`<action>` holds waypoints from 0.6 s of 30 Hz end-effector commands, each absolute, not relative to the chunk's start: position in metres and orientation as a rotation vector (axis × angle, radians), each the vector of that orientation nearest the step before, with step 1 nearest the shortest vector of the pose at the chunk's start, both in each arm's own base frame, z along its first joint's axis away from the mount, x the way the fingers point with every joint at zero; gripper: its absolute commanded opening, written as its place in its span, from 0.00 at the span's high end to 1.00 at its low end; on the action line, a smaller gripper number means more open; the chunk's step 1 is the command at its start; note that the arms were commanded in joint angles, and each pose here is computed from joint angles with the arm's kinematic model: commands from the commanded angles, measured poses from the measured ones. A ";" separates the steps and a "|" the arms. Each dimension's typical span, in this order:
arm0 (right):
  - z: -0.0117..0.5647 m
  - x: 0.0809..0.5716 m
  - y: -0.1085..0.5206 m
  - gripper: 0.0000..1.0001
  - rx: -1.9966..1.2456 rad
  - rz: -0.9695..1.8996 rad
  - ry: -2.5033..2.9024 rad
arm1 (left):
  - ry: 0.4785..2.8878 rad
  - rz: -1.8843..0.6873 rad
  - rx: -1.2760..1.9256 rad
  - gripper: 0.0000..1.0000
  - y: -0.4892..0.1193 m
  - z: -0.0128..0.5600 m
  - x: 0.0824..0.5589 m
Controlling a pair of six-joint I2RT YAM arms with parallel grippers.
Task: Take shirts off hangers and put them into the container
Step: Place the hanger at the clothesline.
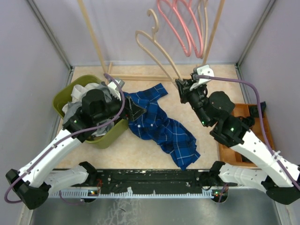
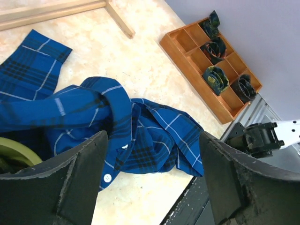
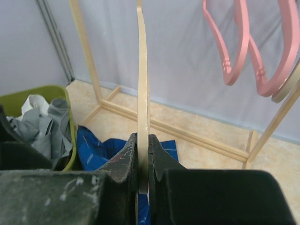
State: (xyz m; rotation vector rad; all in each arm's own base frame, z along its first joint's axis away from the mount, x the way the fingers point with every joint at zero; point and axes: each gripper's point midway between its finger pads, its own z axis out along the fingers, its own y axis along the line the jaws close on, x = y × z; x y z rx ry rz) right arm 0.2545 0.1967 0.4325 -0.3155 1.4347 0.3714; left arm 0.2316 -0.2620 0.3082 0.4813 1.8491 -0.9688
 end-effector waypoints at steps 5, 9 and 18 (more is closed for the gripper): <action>0.534 0.270 0.182 1.00 -0.092 0.367 1.202 | 1.825 -0.909 0.411 0.13 -0.248 0.313 0.236; 0.537 0.292 0.190 1.00 -0.073 0.332 1.254 | 1.826 -0.904 0.393 0.11 -0.246 0.312 0.236; 0.547 0.324 0.206 1.00 -0.068 0.427 1.306 | 1.820 -0.921 0.395 0.04 -0.247 0.314 0.234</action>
